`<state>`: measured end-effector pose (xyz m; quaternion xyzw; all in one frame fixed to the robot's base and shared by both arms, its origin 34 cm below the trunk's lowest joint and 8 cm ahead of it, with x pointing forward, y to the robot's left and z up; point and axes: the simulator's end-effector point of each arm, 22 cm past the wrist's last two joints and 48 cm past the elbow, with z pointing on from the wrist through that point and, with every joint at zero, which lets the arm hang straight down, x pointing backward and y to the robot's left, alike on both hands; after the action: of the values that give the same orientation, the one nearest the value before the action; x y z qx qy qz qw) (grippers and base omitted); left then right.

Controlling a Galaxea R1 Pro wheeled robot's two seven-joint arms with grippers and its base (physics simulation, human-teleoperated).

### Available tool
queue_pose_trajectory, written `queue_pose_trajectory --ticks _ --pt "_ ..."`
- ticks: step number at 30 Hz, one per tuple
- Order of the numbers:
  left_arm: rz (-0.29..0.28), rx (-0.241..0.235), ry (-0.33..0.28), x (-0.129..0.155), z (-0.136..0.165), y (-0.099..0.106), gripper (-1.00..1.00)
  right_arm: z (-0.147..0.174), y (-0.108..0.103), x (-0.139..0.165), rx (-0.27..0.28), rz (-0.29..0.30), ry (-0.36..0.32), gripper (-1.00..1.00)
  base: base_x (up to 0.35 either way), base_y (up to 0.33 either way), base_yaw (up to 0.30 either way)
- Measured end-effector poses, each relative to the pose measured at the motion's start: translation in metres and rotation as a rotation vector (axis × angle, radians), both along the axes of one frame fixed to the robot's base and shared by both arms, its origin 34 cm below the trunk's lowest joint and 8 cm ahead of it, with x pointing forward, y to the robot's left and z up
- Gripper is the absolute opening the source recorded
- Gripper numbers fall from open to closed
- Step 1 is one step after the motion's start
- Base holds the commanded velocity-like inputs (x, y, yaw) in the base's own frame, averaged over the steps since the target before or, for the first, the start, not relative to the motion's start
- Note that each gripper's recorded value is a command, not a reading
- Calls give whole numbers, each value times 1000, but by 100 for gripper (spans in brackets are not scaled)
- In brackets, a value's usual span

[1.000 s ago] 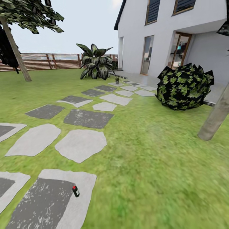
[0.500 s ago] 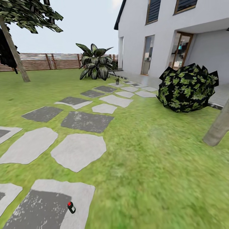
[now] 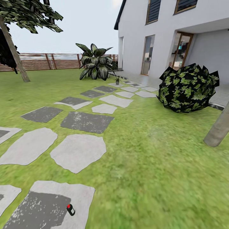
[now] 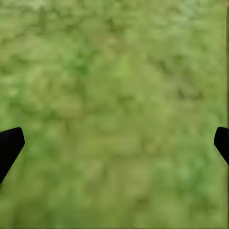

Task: Pick up the pesticide atomizer in the garden and spray insectifuge to fully cover both potted plants in the garden.

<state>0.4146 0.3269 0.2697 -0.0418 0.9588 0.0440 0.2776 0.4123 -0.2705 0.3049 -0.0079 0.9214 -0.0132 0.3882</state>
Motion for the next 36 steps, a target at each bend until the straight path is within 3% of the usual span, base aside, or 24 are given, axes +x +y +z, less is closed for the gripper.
queue_pose_trajectory --ticks 2,10,13,15,18,26,36 --pt "-2 4 -21 13 5 2 100 8 -1 13 -1 1 -30 100 0 0 0" --pt "-30 34 -153 94 43 14 100 92 0 142 -1 8 -293 100 0 0 0" --pt "-41 42 -184 115 54 15 100 121 0 185 -2 7 -361 100 0 0 0" --pt "-47 45 -203 127 60 14 100 153 -1 231 -2 4 -415 100 0 0 0" --pt "-49 43 -207 129 61 13 100 174 0 258 0 4 -447 100 0 0 0" --pt "-126 66 -255 144 71 2 100 191 1 277 1 10 -479 100 0 0 0" --pt "-138 64 -274 154 77 -4 100 201 1 282 0 9 -502 100 0 0 0"
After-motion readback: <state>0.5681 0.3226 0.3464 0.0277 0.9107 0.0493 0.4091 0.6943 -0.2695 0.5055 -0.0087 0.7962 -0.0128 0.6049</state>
